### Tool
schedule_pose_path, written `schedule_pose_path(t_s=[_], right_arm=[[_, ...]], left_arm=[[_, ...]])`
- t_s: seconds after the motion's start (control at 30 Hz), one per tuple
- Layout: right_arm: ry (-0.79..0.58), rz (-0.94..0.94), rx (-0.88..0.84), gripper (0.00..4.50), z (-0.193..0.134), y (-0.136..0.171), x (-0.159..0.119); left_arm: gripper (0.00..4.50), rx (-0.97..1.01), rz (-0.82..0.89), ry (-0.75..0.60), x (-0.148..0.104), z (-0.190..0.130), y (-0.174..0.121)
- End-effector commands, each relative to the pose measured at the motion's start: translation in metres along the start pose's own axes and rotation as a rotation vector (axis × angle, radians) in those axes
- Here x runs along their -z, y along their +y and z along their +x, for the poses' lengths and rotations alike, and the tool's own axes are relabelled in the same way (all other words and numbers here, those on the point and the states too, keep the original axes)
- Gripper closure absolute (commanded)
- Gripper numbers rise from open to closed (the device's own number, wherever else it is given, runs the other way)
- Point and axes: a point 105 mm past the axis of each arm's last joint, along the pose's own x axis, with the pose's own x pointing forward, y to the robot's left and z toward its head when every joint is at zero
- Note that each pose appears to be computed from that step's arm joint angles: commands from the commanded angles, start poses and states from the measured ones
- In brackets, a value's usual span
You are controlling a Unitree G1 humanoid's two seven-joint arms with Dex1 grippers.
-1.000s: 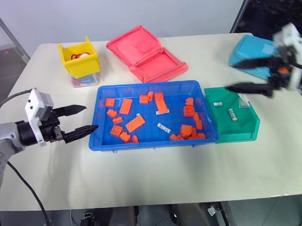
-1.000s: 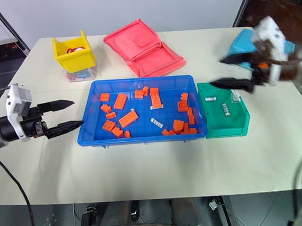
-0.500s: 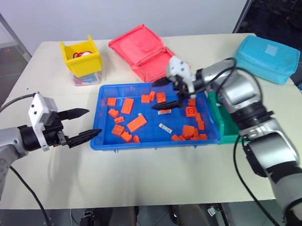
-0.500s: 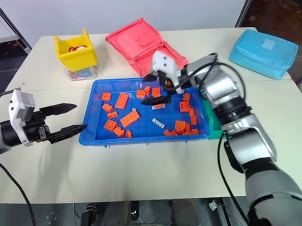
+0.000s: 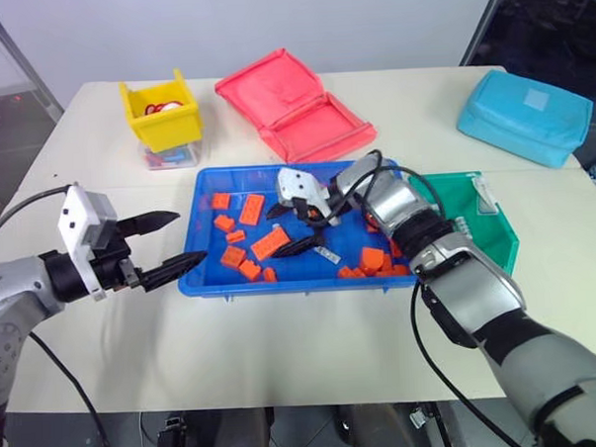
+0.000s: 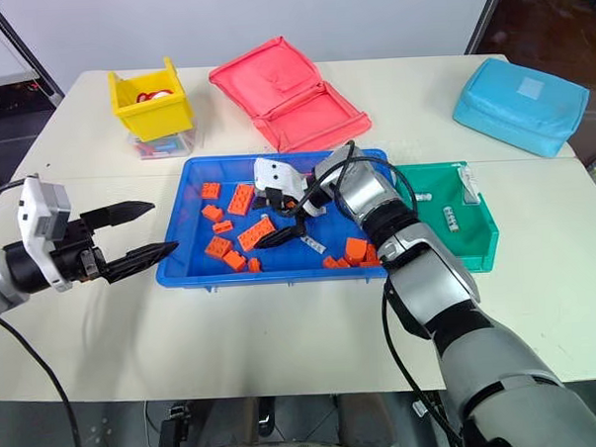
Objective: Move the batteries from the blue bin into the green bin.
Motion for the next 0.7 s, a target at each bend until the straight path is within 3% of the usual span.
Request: schedule_pose_path(t_s=[0.03, 0.27, 0.4, 0.53, 0.7], right_arm=[[0.015, -0.071, -0.011, 0.05, 0.003, -0.003, -0.011], [0.043, -0.079, 0.001, 0.05, 0.012, -0.006, -0.007], [0.055, -0.095, 0.003, 1.30, 0.014, -0.006, -0.004], [0.038, -0.097, 0.016, 3.28, 0.016, -0.008, -0.009], [0.018, -0.107, 0.040, 3.27, 0.014, -0.011, -0.015]], left_arm=[[0.00, -0.010, 0.035, -0.039, -0.011, -0.002, -0.002], [0.00, -0.025, 0.029, -0.051, -0.009, -0.001, -0.004], [0.00, -0.036, 0.029, -0.053, -0.009, -0.002, -0.003], [0.00, -0.040, 0.031, -0.055, -0.010, -0.002, -0.002], [0.00, -0.042, 0.033, -0.055, -0.009, -0.002, -0.001]])
